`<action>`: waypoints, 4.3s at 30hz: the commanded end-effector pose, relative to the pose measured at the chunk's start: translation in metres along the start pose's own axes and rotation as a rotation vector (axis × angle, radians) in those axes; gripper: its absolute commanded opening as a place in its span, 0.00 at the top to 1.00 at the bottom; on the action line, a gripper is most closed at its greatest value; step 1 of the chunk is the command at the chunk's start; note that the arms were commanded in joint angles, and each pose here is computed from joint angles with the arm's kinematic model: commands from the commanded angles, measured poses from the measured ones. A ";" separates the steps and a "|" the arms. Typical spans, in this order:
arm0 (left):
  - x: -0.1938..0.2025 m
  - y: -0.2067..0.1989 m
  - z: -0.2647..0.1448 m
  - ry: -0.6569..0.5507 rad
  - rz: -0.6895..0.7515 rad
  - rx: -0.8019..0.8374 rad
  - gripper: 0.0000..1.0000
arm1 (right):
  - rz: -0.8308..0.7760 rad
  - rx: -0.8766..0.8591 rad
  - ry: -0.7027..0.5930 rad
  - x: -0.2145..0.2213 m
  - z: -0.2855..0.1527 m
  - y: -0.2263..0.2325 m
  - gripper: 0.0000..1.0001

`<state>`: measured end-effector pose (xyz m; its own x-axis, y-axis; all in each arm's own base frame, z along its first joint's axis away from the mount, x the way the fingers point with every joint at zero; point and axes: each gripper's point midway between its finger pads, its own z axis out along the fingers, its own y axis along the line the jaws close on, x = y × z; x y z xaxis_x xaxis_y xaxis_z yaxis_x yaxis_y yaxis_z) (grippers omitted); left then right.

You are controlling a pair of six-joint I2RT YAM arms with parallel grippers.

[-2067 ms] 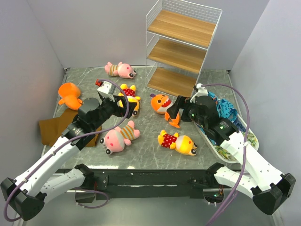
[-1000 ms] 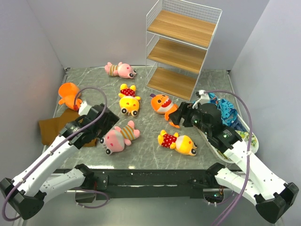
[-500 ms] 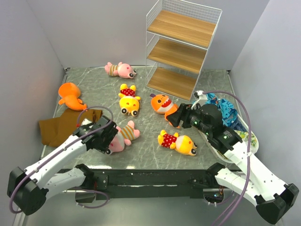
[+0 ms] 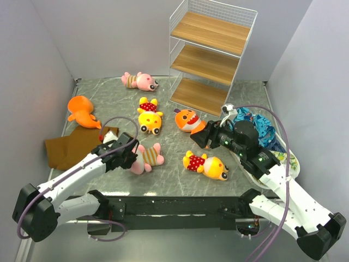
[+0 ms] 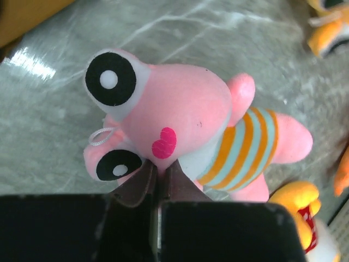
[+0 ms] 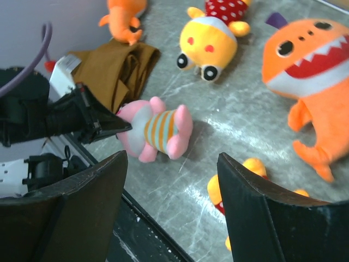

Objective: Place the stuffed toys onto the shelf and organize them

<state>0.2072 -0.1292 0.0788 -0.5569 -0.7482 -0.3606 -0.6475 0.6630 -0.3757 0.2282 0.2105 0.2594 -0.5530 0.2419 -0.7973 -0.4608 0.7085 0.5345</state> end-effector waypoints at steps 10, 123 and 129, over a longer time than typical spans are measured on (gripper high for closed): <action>-0.022 -0.096 -0.086 -0.072 0.589 0.536 0.99 | -0.514 -0.291 -0.157 -0.017 0.016 0.055 0.21; -0.192 -0.137 -0.120 -0.598 0.437 0.471 0.04 | -1.520 0.206 -0.403 -0.157 0.022 0.102 1.00; -0.185 -0.131 -0.111 -0.596 0.495 0.468 0.04 | -1.506 0.450 -0.517 -0.259 0.019 0.085 1.00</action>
<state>0.3259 -0.0831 0.2571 -0.3818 -0.3249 -0.8653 -0.0770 0.9441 -0.3205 0.3192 0.2505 0.4377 0.4868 -0.6754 -0.5540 -0.2475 0.5016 -0.8289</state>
